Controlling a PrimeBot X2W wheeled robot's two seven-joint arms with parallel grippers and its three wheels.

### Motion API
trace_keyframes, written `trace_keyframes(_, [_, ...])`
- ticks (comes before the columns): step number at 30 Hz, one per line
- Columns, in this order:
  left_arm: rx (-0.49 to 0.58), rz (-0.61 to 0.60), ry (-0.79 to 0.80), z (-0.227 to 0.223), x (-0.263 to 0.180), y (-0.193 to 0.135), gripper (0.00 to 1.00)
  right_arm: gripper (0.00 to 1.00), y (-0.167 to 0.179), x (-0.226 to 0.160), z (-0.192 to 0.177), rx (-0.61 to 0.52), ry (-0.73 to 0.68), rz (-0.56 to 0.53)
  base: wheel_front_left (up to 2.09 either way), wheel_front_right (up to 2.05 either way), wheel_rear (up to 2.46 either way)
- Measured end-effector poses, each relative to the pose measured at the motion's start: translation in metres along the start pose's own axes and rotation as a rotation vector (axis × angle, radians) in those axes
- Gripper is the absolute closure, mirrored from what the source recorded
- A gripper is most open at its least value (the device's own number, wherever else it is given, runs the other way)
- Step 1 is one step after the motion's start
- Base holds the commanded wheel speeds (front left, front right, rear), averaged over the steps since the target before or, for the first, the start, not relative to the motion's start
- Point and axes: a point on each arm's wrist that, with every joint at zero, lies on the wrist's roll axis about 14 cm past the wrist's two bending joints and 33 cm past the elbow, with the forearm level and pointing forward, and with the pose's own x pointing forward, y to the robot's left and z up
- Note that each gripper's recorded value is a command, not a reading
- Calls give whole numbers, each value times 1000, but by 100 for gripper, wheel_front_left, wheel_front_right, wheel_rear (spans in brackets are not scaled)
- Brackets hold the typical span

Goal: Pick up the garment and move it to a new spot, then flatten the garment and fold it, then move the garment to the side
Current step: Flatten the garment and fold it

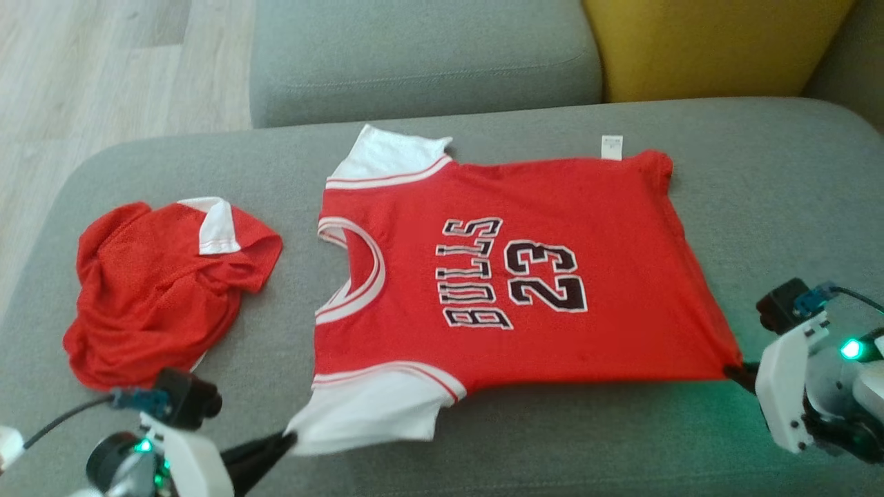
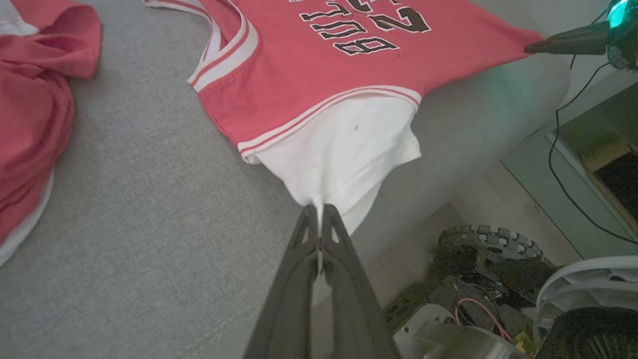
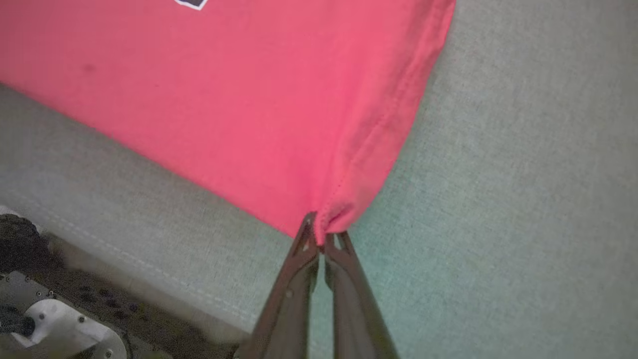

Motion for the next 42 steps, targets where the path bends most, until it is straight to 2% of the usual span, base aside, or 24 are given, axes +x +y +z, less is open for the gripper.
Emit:
trace_keyframes(10, [11, -96, 104, -17, -20, -26, 100, 100, 11, -26, -47, 22, 182, 70, 0, 0, 0])
trace_keyframes(16, [48, -94, 81, 0, -17, -22, 100, 100, 5, -27, -30, 12, 150, 62, 0, 0, 0])
trace_keyframes(24, [151, -17, -32, 59, 6, 9, 100, 100, -19, -13, 19, -29, 76, -8, 0, 0, 0])
trace_keyframes(42, [201, 22, 37, 72, 91, 52, 100, 100, -28, 46, 39, -20, 105, -32, 0, 0, 0])
